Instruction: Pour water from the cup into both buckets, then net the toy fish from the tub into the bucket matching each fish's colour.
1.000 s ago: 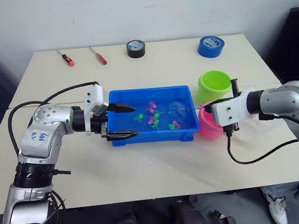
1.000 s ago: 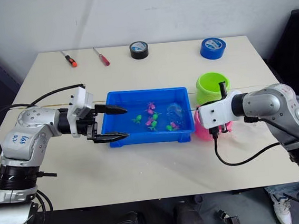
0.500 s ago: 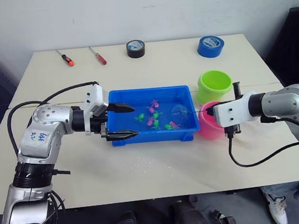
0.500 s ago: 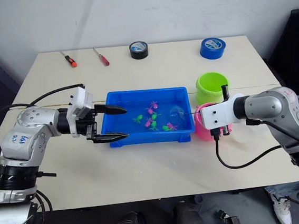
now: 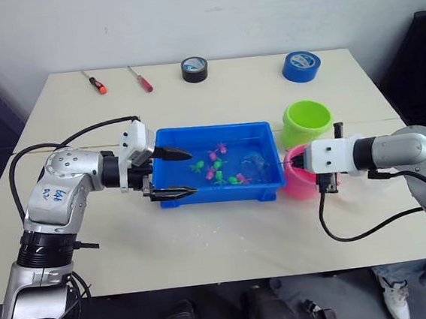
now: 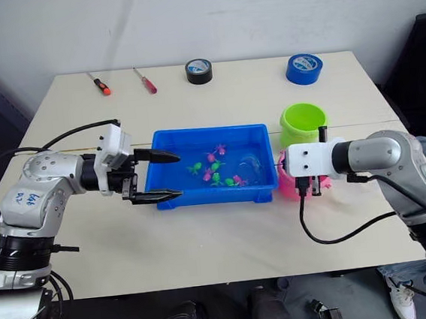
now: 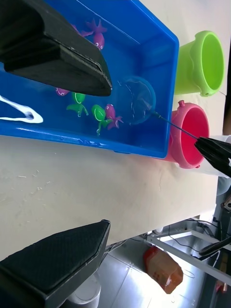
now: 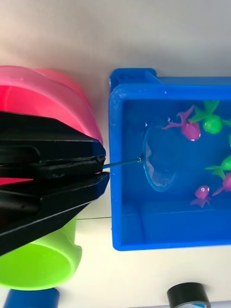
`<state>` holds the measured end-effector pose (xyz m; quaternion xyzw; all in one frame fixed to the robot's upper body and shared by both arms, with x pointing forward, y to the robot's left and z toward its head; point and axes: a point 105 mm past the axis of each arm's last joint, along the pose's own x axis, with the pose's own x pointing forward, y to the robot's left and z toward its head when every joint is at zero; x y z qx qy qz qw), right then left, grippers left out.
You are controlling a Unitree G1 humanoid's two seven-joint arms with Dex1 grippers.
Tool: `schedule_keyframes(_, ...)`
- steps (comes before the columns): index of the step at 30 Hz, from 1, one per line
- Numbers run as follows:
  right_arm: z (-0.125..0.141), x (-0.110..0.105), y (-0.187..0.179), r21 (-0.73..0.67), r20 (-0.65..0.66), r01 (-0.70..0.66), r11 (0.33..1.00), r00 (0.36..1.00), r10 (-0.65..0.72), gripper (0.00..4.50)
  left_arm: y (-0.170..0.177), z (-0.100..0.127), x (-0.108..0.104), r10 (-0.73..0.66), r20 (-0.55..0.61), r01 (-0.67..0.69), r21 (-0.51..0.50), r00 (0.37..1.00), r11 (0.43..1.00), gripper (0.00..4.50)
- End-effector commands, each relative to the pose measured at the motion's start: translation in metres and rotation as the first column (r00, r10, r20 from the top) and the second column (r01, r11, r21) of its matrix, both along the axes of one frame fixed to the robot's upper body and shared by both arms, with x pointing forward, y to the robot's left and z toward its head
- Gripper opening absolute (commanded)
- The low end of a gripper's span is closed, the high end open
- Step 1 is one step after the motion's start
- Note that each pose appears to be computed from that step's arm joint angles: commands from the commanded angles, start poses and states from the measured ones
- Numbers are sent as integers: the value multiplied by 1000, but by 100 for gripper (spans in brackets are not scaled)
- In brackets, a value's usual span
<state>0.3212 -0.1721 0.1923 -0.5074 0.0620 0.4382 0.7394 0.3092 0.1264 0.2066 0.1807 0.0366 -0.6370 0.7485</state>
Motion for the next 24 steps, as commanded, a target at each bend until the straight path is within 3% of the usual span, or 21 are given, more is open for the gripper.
schedule_keyframes(1,12,-5,4,67,5,3,998,1000,-4,0,-1,6,-1,-12,36,12,5,999,1000,448)
schedule_keyframes(12,0,0,11,-87,98,-79,993,991,87,0,16,-4,3,24,32,-26,67,999,997,448)
schedule_keyframes(24,3,-1,25,92,5,-52,994,999,52,0,25,-3,5,60,39,-63,74,997,995,448)
